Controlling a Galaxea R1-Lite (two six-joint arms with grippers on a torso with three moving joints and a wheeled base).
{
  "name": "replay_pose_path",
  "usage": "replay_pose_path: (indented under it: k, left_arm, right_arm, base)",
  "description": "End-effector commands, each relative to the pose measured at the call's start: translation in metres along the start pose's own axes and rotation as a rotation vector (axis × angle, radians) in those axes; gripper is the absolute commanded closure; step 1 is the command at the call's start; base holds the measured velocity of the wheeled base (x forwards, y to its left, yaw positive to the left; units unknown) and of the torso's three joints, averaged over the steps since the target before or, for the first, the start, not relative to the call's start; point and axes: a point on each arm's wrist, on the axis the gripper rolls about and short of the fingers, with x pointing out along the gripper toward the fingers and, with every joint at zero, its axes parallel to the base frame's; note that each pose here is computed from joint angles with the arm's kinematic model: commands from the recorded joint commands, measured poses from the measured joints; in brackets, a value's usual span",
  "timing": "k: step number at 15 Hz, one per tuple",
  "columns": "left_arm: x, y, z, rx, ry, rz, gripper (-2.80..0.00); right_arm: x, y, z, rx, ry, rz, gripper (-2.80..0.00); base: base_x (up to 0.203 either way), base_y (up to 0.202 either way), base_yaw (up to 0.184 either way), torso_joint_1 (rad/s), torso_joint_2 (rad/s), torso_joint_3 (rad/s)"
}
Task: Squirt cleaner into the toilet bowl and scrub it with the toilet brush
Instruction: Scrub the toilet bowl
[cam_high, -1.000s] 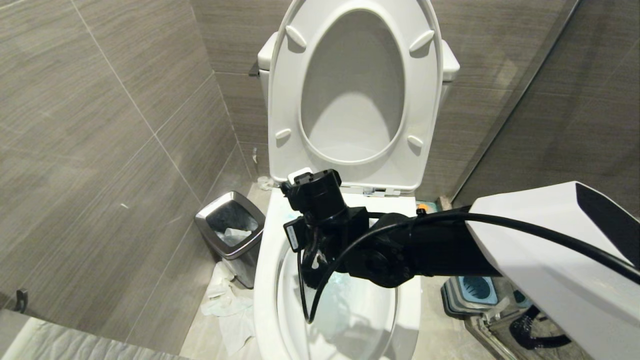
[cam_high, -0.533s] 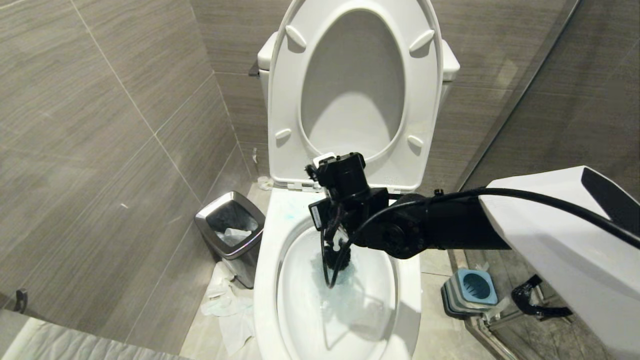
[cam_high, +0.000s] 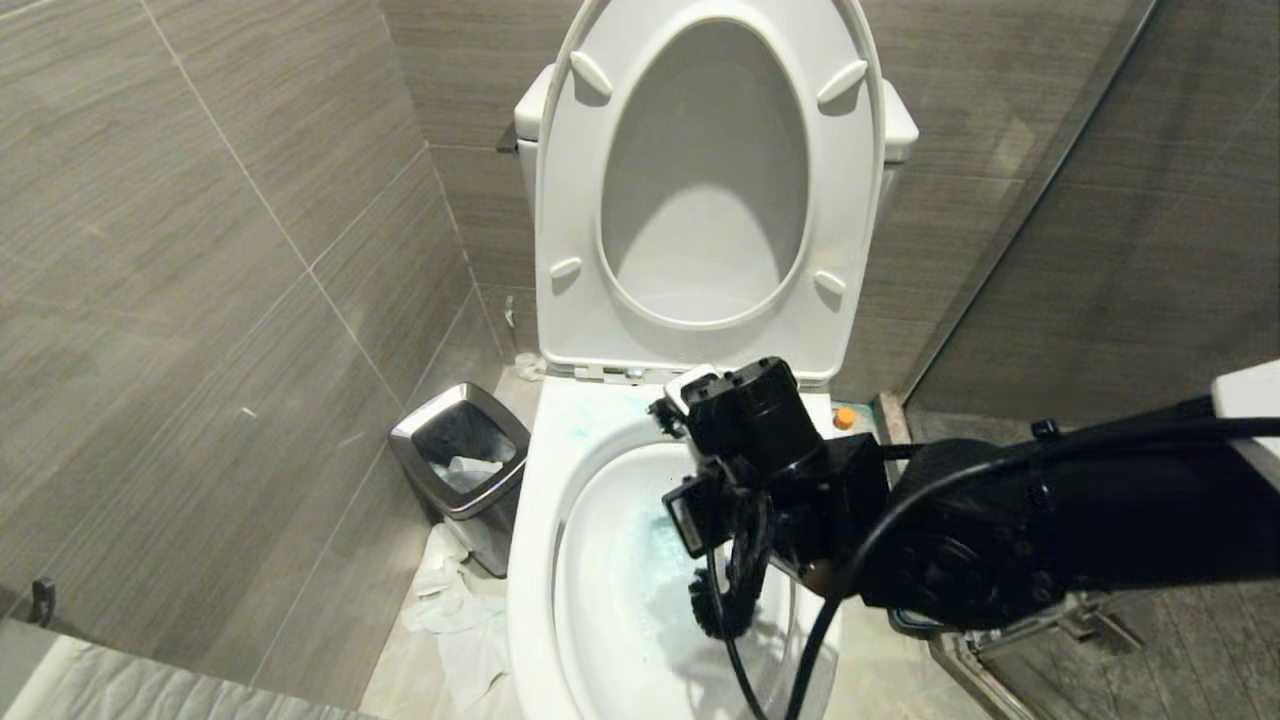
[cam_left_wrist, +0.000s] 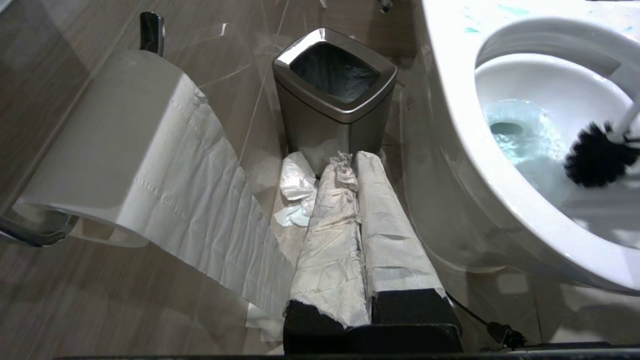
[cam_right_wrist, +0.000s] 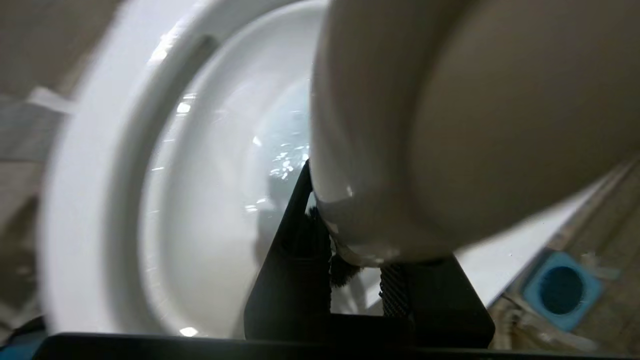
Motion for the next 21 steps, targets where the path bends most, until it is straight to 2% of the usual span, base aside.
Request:
replay_pose_path:
  k: [1, 4, 7, 11, 13, 16, 19, 21]
  left_arm:
    - [0.0, 0.0, 0.0, 0.0, 0.003, 0.001, 0.0]
    - [0.0, 0.0, 0.0, 0.0, 0.003, 0.001, 0.0]
    - [0.0, 0.0, 0.0, 0.0, 0.003, 0.001, 0.0]
    - [0.0, 0.0, 0.0, 0.0, 0.003, 0.001, 0.0]
    - [0.0, 0.0, 0.0, 0.0, 0.003, 0.001, 0.0]
    - [0.0, 0.0, 0.0, 0.0, 0.003, 0.001, 0.0]
    - [0.0, 0.0, 0.0, 0.0, 0.003, 0.001, 0.0]
    - [0.0, 0.0, 0.0, 0.0, 0.003, 0.001, 0.0]
  right_arm:
    - [-0.028, 0.015, 0.002, 0.011, -0.036, 0.058, 0.0]
    - [-0.037, 0.051, 0.002, 0.025, -0.054, 0.14, 0.0]
    - [-0.016, 0.073, 0.016, 0.064, -0.086, 0.154, 0.0]
    - [0.037, 0.076, 0.044, 0.136, -0.155, 0.101, 0.0]
    - [0.063, 0.061, 0.058, 0.173, -0.182, 0.053, 0.0]
    - [0.087, 0.018, 0.065, 0.216, -0.171, -0.039, 0.0]
    - [0.081, -0.024, 0.069, 0.257, -0.168, -0.105, 0.0]
    - [0.067, -0.04, 0.066, 0.258, -0.147, -0.122, 0.0]
  base:
    - [0.0, 0.0, 0.0, 0.0, 0.0, 0.0]
    - [0.0, 0.0, 0.0, 0.0, 0.0, 0.0]
    - [0.0, 0.0, 0.0, 0.0, 0.0, 0.0]
    - [0.0, 0.0, 0.0, 0.0, 0.0, 0.0]
    - [0.0, 0.0, 0.0, 0.0, 0.0, 0.0]
    - [0.0, 0.0, 0.0, 0.0, 0.0, 0.0]
    - [0.0, 0.0, 0.0, 0.0, 0.0, 0.0]
    - [0.0, 0.0, 0.0, 0.0, 0.0, 0.0]
